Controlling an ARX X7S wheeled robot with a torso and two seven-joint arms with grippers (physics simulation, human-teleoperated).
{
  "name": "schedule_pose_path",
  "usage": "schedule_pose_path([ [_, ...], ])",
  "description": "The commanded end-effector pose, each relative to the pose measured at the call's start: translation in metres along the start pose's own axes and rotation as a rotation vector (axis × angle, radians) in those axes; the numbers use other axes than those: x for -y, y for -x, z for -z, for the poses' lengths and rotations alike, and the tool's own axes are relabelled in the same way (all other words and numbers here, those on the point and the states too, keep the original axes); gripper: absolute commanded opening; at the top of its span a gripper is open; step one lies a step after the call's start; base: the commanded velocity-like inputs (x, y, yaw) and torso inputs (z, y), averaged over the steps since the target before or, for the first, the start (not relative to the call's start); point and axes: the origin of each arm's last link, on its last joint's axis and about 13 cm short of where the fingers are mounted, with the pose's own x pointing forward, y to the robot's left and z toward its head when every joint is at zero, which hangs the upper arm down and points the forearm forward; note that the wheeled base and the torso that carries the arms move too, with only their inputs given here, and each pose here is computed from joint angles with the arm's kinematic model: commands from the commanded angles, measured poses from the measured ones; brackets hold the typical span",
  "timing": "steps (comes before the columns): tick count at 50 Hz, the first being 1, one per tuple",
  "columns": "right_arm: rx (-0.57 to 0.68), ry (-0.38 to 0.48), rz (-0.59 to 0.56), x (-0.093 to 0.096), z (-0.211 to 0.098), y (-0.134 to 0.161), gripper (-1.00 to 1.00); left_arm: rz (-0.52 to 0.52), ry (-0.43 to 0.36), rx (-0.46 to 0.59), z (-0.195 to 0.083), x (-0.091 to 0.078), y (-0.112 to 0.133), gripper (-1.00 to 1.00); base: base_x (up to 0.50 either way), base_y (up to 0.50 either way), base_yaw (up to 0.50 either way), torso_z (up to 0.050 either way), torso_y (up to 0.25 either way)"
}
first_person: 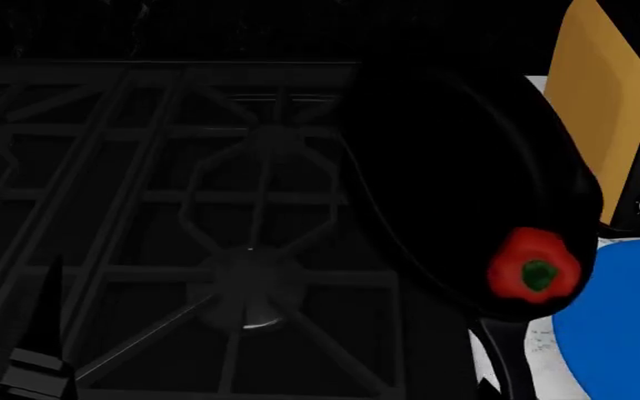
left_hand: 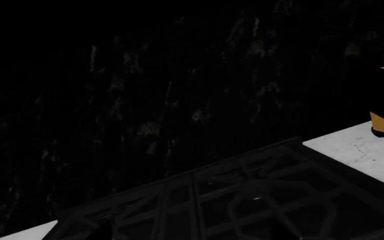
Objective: Pick up the pan and dump the vegetables in it onto the plate. Then return the pan to the stove.
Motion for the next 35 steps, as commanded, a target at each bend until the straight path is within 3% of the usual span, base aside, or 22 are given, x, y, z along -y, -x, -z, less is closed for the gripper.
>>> schedule_pose_path([
  [1,0.163,-0.118,-0.095,0.005,-0.004,0.012,-1.0,0.023,0.037,0.034,-0.006,0.002,-0.002,1.0,0.0,0.0,0.0,0.0,0.0],
  [11,0.222,-0.216,-0.161,0.015,0.005,0.001,-1.0,0.021,0.033,0.034,-0.006,0.002,-0.001,1.0,0.0,0.0,0.0,0.001,0.002],
  [26,0.384,-0.474,-0.321,0.024,0.017,0.001,-1.0,0.012,0.023,0.037,-0.01,0.0,0.001,1.0,0.0,0.0,0.0,0.0,0.001],
  [35,0.455,-0.576,-0.363,0.034,0.039,0.0,-1.0,0.018,0.021,0.045,-0.013,0.001,0.001,1.0,0.0,0.0,0.0,0.001,0.002],
])
